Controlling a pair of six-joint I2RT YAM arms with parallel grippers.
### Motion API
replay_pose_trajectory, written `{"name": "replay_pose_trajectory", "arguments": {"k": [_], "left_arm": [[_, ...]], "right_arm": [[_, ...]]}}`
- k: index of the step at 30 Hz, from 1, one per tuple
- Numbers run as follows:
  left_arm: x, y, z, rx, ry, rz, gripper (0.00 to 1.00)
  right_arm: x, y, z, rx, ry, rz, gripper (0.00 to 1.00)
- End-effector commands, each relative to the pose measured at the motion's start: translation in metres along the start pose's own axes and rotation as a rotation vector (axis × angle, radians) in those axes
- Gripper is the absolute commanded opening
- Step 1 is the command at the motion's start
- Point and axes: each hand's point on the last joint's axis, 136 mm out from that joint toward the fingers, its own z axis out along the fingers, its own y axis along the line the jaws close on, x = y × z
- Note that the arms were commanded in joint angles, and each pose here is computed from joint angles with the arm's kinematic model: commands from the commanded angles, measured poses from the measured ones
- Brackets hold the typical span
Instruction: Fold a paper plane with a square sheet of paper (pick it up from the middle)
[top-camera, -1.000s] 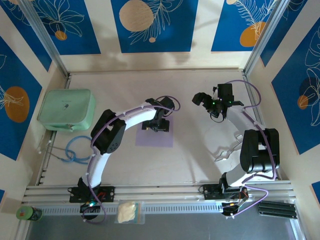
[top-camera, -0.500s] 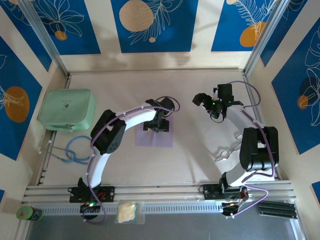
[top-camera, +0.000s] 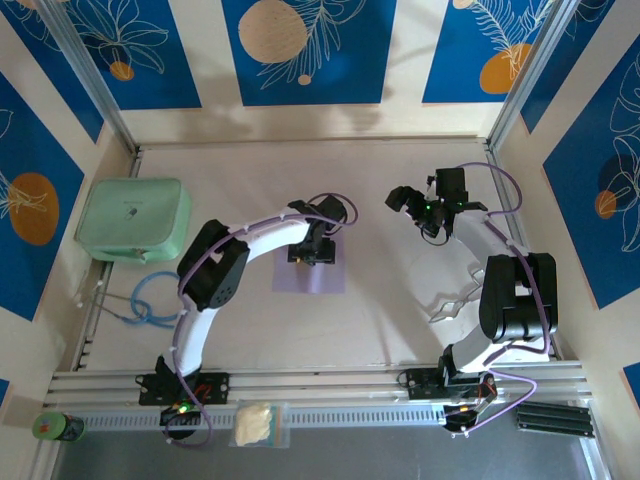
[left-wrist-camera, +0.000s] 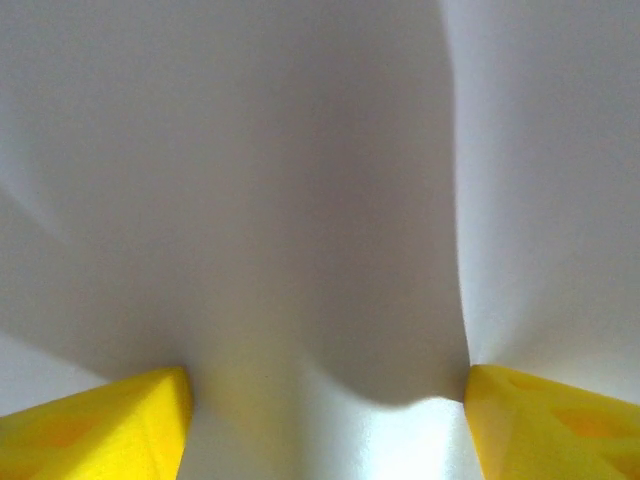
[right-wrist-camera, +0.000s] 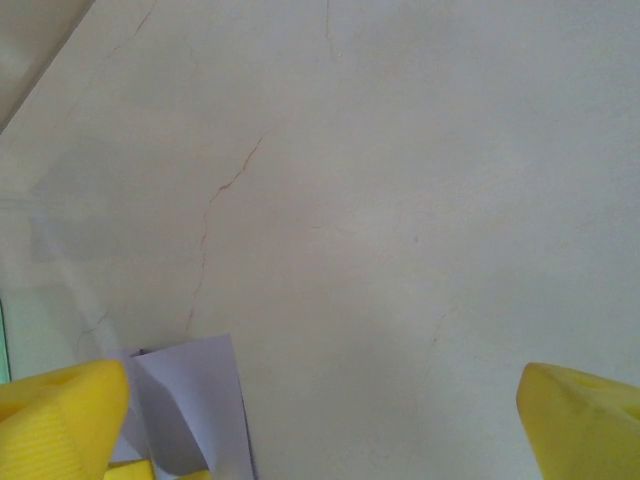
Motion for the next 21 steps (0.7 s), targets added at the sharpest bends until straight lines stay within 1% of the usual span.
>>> {"name": "replay_pose_trajectory", "arguments": {"k": [1, 5, 8, 10, 17, 19, 21], "left_arm": [[0.015, 0.005, 0.007, 0.062, 0.06, -0.047, 0.61], [0.008, -0.001, -0.005, 0.204, 0.037, -0.085, 0.47], [-0.001, -0.005, -0.023, 0.318, 0.009, -0.106, 0.37], [-0.007, -0.008, -0.039, 0.403, -0.023, -0.114, 0.34], [-0.025, -0.028, -0.102, 0.682, -0.136, -0.099, 0.29], [-0.027, -0.033, -0.111, 0.734, -0.155, -0.098, 0.29], [-0.028, -0.034, -0.109, 0.761, -0.153, -0.107, 0.31]], "right_arm": [[0.004, 0.001, 0.001, -0.029, 0.028, 0.002, 1.0], [0.001, 0.001, 0.001, -0.046, 0.024, 0.01, 1.0], [0.003, 0.003, 0.002, -0.065, 0.029, 0.017, 1.0], [0.003, 0.004, 0.001, -0.077, 0.031, 0.018, 1.0], [0.003, 0.019, -0.006, -0.151, 0.023, -0.002, 1.0], [0.005, 0.024, -0.006, -0.182, 0.03, -0.001, 0.99], [0.009, 0.03, -0.006, -0.21, 0.043, 0.002, 0.99]]}}
